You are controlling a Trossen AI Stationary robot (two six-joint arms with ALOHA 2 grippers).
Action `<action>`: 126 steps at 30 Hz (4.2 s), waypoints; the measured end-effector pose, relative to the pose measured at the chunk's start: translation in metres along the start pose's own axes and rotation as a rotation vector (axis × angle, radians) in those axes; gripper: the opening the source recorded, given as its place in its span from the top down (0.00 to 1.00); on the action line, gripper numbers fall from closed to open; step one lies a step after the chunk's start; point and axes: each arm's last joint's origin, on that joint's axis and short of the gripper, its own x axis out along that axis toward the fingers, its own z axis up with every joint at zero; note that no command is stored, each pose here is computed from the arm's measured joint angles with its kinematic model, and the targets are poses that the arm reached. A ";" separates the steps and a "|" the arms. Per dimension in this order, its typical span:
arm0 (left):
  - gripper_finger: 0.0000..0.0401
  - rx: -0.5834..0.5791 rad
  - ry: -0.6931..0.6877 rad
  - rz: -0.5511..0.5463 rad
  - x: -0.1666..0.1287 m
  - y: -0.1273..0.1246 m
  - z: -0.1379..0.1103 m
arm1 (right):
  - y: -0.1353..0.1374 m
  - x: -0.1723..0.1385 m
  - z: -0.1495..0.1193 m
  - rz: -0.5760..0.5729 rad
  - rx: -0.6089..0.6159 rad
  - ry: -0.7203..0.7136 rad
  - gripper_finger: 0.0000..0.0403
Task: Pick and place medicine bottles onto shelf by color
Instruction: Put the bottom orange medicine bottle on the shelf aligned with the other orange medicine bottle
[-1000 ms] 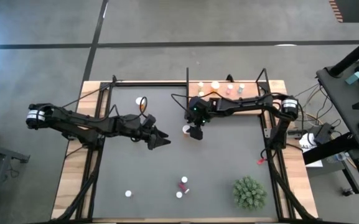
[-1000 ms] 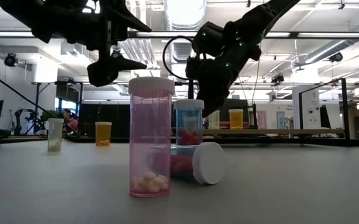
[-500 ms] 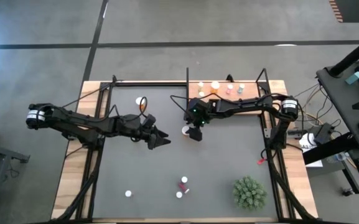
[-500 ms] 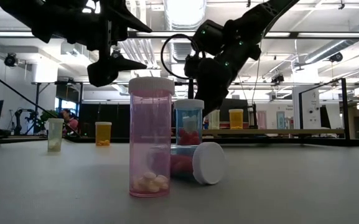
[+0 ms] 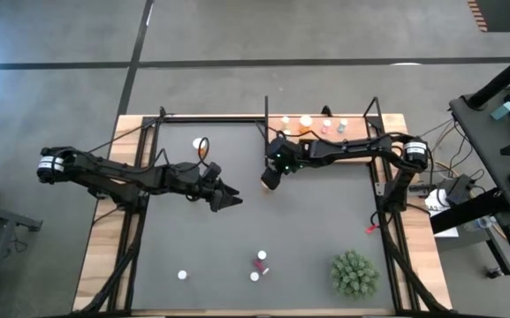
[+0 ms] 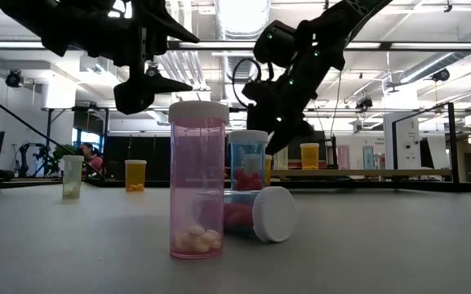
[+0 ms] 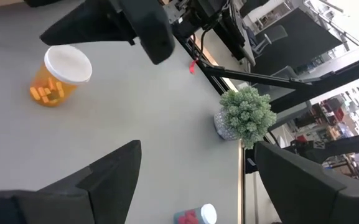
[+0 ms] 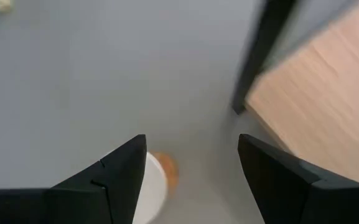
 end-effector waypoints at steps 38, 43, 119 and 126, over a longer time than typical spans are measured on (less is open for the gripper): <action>0.26 0.000 -0.017 0.014 0.000 0.000 0.000 | 0.029 0.004 -0.017 0.060 0.201 0.034 0.39; 0.26 0.000 -0.016 0.014 0.000 0.000 0.000 | 0.026 0.006 -0.020 0.008 0.194 0.017 0.39; 0.26 0.004 -0.016 0.026 0.000 0.003 -0.001 | 0.033 -0.004 -0.013 0.040 -0.340 0.106 0.17; 0.26 0.008 -0.015 0.027 0.000 0.003 -0.002 | 0.032 0.009 -0.017 0.035 -0.341 0.126 0.17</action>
